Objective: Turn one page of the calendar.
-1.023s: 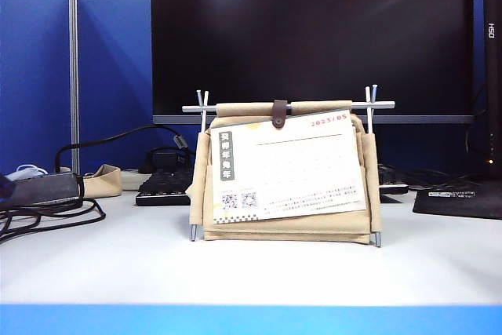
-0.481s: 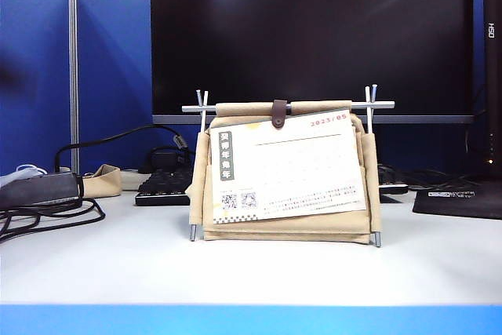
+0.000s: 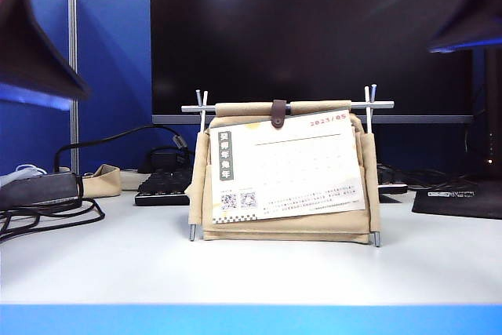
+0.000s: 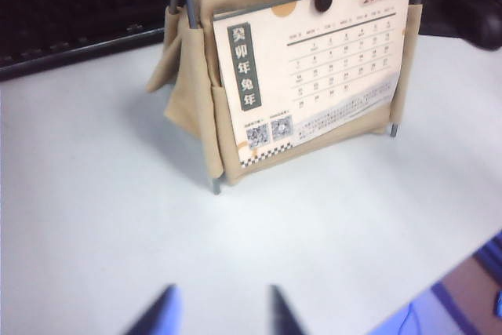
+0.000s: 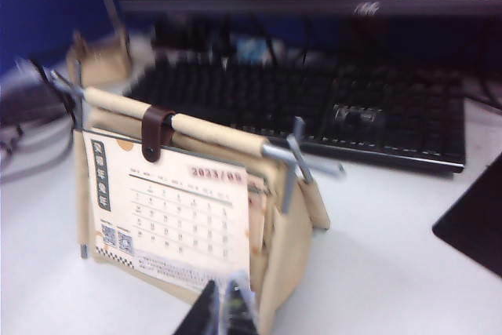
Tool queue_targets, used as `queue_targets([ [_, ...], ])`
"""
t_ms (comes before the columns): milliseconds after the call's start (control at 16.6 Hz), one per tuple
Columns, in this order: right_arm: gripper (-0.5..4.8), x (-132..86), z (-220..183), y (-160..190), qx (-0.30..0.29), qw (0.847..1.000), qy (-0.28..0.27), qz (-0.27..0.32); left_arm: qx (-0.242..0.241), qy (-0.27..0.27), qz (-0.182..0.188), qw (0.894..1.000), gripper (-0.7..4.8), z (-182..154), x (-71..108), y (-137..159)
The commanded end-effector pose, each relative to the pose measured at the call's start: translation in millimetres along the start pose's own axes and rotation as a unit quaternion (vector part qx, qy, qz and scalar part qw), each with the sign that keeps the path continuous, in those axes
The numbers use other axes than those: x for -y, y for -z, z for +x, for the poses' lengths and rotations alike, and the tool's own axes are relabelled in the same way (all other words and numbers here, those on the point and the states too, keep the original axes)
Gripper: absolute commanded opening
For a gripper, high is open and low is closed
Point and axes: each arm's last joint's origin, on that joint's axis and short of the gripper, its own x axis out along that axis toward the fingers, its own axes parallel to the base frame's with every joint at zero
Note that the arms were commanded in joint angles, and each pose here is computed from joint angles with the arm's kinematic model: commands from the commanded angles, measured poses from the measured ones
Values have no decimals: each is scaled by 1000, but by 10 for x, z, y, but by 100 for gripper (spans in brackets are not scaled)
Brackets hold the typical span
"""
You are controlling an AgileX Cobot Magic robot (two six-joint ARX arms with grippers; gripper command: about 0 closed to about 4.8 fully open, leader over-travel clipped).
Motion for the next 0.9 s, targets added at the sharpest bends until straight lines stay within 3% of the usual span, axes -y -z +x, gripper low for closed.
queue_targets([
  [60, 34, -4, 295, -331, -66, 996, -44, -36, 42, 6, -12, 999, 192, 24, 16, -93],
  [120, 79, 23, 386, -388, -82, 994, -65, -30, 49, 7, -12, 999, 192, 22, 18, -108],
  [241, 269, 129, 569, -449, -111, 988, -105, -2, 59, 9, -11, 998, 192, 20, 21, -127],
  [301, 297, 209, 652, -446, -129, 983, -126, 15, 58, 9, -11, 998, 192, 21, 21, -126],
  [542, 297, 525, 867, -324, -172, 961, -204, 75, 57, 9, -9, 998, 193, 21, 20, -121],
  [722, 296, 681, 1015, -210, -180, 929, -304, 108, 56, 9, -9, 998, 192, 22, 20, -117],
  [903, 296, 705, 1118, -98, -187, 931, -306, 72, 56, 9, -9, 998, 193, 22, 20, -117],
])
